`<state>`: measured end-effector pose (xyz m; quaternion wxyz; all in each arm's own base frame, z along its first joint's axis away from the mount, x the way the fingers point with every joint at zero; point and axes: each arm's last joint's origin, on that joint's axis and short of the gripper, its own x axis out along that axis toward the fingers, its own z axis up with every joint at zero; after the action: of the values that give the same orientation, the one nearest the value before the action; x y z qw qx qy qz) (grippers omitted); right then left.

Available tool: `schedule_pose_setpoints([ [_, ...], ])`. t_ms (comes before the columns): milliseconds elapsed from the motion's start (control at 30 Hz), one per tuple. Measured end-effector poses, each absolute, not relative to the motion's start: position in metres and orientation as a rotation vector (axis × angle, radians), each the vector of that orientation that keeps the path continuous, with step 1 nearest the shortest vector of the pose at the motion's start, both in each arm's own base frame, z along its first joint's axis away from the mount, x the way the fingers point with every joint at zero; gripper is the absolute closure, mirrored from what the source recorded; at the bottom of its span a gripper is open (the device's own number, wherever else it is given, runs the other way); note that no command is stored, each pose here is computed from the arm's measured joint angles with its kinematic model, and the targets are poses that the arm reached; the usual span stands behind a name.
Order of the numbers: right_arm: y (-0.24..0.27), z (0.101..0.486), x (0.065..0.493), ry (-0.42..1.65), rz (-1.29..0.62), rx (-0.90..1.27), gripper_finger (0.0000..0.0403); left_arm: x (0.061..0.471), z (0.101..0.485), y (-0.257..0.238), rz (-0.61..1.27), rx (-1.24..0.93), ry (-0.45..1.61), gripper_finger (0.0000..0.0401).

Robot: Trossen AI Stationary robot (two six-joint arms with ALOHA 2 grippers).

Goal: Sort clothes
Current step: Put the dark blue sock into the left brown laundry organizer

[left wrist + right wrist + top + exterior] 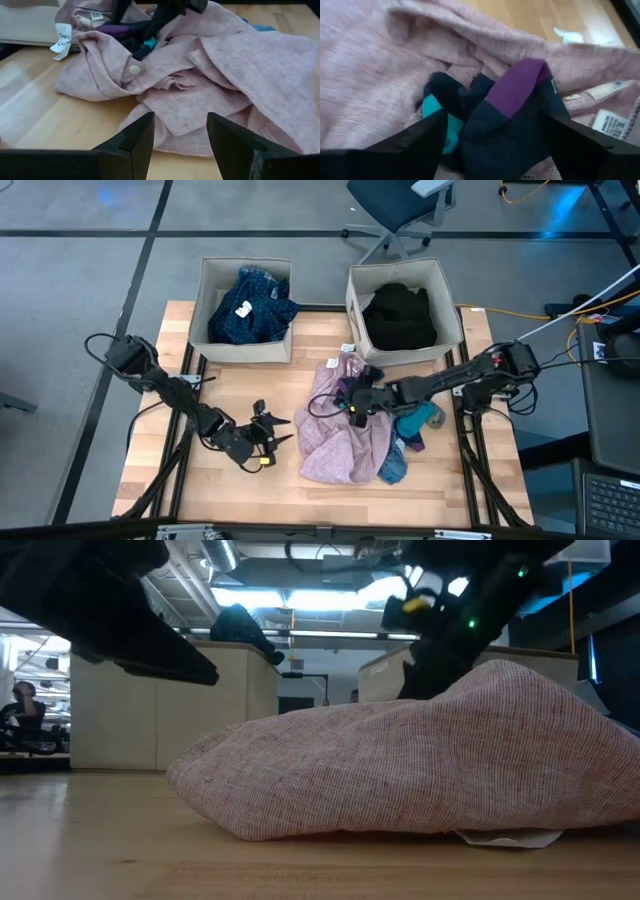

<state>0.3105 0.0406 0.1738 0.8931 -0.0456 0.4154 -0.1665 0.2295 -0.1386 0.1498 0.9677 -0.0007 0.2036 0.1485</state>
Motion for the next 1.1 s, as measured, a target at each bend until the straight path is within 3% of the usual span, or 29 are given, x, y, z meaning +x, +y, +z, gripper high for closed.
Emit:
schedule_pose_setpoints([
  [133, 0.039, 0.166, 0.313, 0.885, -0.352, -0.097, 0.0150, 0.233, 0.150, -0.133, 0.317, 0.009, 0.417, 0.0229],
  [500, 0.040, 0.179, 0.319, 0.914, -0.334, -0.158, 0.0385, 0.225, 0.157, -0.144, 0.215, -0.058, 0.419, 0.0229],
  [800, 0.044, 0.244, 0.345, 0.856, -0.305, -0.243, 0.0361, 0.207, 0.164, -0.150, 0.173, -0.031, 0.463, 0.0229],
  [1100, 0.024, 0.315, 0.389, 0.200, -0.293, -0.380, 0.0394, 0.194, 0.161, -0.146, 0.213, -0.056, 0.548, 0.0229],
])
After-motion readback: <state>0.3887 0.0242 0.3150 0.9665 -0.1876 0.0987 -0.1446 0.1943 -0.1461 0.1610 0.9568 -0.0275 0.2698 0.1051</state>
